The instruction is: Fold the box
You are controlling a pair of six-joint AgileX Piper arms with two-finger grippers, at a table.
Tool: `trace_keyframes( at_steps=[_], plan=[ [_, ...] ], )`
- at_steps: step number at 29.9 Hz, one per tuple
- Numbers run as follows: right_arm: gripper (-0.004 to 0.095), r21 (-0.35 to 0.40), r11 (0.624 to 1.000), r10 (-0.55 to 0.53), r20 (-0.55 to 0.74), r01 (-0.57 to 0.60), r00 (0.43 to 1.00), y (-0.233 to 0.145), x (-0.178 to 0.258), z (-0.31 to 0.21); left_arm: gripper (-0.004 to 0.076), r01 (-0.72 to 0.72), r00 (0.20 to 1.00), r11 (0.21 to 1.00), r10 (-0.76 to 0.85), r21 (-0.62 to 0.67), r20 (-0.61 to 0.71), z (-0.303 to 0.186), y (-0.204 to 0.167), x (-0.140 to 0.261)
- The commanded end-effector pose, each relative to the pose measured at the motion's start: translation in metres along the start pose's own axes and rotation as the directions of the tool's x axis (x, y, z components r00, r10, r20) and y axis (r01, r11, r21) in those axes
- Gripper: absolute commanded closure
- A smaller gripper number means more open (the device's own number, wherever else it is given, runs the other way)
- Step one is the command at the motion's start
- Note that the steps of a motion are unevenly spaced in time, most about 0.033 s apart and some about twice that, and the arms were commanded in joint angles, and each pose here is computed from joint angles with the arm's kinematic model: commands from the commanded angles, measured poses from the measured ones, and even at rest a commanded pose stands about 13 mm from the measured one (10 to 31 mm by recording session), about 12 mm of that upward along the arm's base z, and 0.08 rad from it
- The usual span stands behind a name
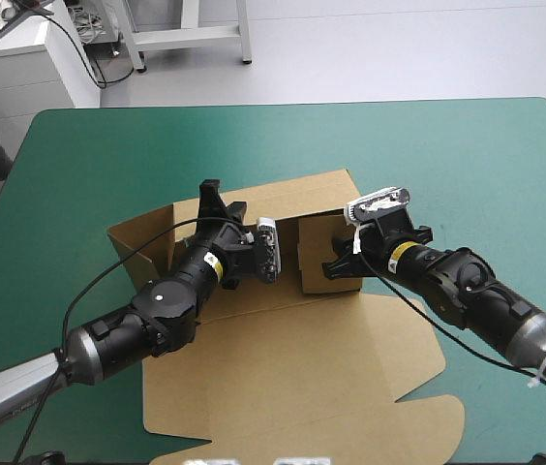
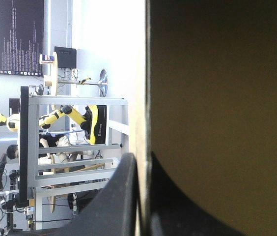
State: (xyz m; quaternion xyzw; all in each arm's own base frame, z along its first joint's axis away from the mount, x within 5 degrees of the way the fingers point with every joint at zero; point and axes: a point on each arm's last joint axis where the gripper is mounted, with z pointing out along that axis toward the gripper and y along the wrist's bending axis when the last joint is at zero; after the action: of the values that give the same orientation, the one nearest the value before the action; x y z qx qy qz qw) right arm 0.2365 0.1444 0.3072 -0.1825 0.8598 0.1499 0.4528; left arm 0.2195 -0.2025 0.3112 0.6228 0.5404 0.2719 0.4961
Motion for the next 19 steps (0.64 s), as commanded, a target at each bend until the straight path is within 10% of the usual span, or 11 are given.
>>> trace_keyframes(
  at_steps=[1,7,13,19],
  plan=[
    [0.0393,-0.017,1.000,0.006,0.122,-0.004,0.993,0.001,-0.018,-0.002,0.0732,0.009,0.999,0.999,-0.006,-0.051,0.054,-0.010,0.015,-0.005],
    [0.0475,-0.015,1.000,0.016,0.080,-0.015,0.997,0.001,-0.010,0.021,0.0732,0.009,0.999,0.999,-0.006,-0.051,0.054,-0.010,0.015,-0.005],
    [0.0926,-0.013,1.000,0.016,0.072,-0.015,0.997,0.001,-0.010,0.020,0.0732,0.009,0.999,0.999,-0.006,-0.051,0.054,-0.010,0.015,-0.005],
    [0.0925,-0.014,0.999,0.031,0.070,-0.030,0.997,0.001,-0.010,0.020,0.0732,-0.009,0.998,0.998,0.012,-0.061,0.055,-0.010,0.016,-0.006]
  ],
)
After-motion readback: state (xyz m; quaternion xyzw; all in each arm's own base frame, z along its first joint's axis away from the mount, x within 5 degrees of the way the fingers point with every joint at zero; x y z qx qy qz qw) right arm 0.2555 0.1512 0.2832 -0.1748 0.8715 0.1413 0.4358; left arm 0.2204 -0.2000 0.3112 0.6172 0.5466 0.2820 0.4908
